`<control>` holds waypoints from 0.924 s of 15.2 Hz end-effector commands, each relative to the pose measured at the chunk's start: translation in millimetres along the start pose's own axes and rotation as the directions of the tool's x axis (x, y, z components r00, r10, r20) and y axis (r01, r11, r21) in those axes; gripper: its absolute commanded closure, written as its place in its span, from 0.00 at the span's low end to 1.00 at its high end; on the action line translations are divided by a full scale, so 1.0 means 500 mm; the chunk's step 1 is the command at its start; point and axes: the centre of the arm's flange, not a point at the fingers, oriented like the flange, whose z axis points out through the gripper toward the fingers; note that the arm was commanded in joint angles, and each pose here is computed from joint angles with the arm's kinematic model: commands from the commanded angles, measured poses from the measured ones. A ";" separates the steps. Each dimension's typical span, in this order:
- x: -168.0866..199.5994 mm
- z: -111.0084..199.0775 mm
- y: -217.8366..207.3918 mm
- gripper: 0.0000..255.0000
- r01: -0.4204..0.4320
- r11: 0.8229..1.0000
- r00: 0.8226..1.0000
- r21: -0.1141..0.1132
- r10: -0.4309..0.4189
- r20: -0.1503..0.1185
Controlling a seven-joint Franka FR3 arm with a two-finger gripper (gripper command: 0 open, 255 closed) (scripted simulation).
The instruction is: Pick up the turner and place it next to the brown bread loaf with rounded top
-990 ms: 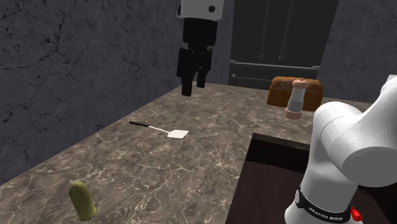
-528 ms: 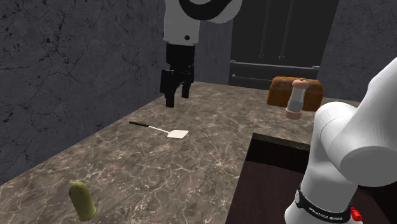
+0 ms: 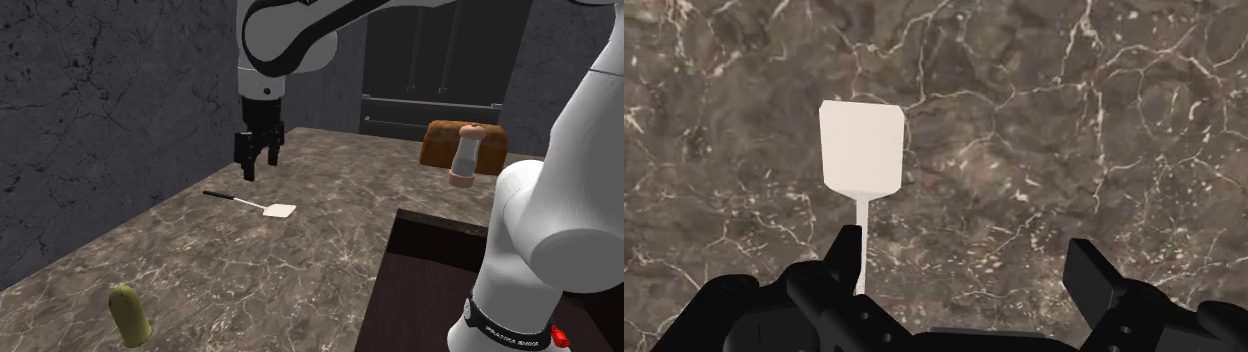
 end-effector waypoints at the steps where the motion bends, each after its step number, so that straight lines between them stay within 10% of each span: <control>1: 0.041 0.039 0.023 0.00 -0.003 1.000 1.000 -0.008 0.003 0.000; 14: 0.202 0.214 0.123 0.00 -0.020 0.999 1.000 -0.039 0.020 0.004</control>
